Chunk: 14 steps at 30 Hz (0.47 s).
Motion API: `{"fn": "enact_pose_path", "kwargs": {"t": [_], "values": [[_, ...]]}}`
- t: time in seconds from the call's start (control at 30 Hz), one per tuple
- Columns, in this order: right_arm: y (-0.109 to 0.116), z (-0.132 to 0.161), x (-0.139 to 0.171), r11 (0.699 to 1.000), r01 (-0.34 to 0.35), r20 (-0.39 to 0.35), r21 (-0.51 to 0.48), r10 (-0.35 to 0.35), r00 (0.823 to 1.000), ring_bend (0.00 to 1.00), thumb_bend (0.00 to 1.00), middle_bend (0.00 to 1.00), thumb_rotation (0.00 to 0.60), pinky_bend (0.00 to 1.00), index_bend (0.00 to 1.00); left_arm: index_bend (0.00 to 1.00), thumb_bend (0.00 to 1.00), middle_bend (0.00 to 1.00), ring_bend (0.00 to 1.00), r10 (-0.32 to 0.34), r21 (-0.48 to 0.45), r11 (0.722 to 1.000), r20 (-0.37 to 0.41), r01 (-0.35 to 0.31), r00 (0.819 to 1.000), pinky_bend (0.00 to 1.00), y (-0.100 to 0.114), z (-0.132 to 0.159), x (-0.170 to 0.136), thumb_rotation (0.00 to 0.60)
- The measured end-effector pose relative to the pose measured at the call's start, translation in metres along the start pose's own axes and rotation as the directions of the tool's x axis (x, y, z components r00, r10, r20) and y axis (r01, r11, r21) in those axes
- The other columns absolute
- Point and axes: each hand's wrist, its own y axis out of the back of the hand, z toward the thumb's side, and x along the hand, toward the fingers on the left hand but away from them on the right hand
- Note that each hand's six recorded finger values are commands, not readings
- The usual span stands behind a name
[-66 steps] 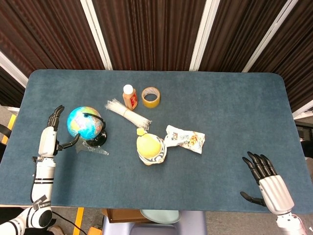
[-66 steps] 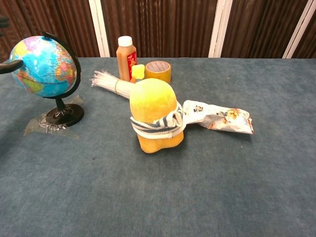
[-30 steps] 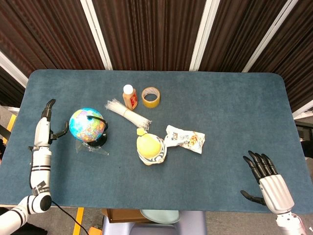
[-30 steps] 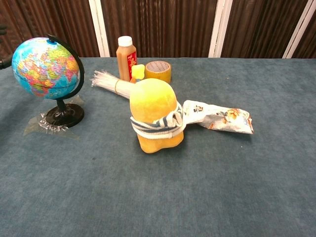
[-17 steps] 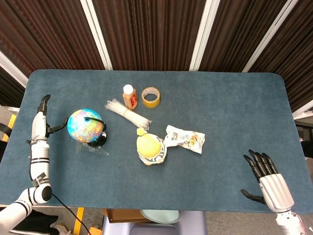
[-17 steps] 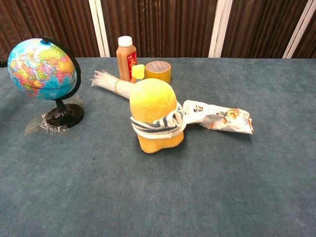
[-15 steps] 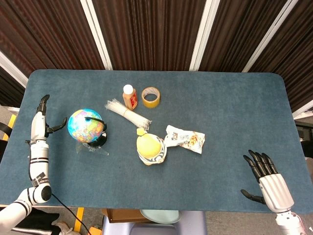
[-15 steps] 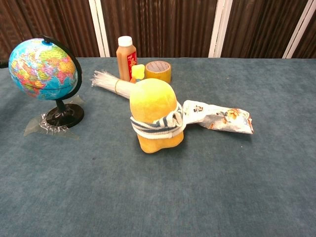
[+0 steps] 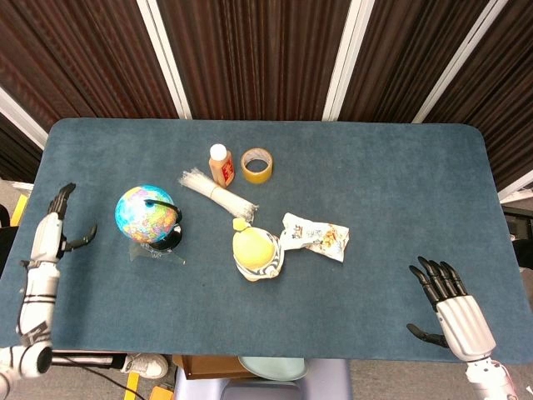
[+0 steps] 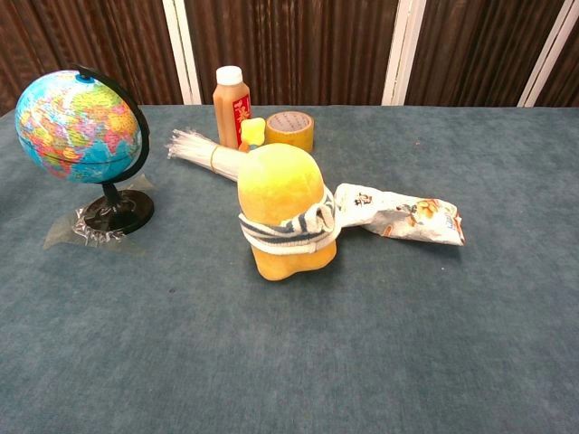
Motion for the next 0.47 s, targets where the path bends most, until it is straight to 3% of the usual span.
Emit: {"fn": "enact_pose_path", "kwargs": {"t": [0.1, 0.2, 0.33, 0.47], "values": [[-0.004, 0.001, -0.002, 1.0, -0.017, -0.004, 0.002, 0.017, 1.0, 0.0, 0.12, 0.0, 0.6, 0.0, 0.0, 0.0, 0.39, 0.0, 0.0, -0.1, 0.056, 0.994, 0.047, 0.098, 0.994, 0.0, -0.004, 0.006, -0.033, 0.6], [-0.006, 0.003, -0.004, 1.0, -0.027, -0.012, 0.004, 0.027, 1.0, 0.0, 0.12, 0.0, 0.6, 0.0, 0.0, 0.0, 0.39, 0.0, 0.0, -0.151, 0.142, 0.98, 0.088, 0.137, 0.985, 0.0, -0.006, 0.015, -0.064, 0.6], [-0.006, 0.004, -0.005, 1.0, -0.029, -0.016, 0.006, 0.029, 0.999, 0.0, 0.12, 0.0, 0.6, 0.0, 0.0, 0.0, 0.39, 0.0, 0.0, -0.149, 0.333, 0.938, 0.138, 0.095, 0.979, 0.0, -0.003, 0.023, -0.091, 0.6], [-0.006, 0.004, -0.006, 1.0, -0.023, -0.013, 0.002, 0.023, 1.0, 0.0, 0.12, 0.0, 0.6, 0.0, 0.0, 0.0, 0.39, 0.0, 0.0, -0.134, 0.505, 0.863, 0.191, 0.02, 0.972, 0.0, 0.0, 0.033, -0.117, 0.6]]}}
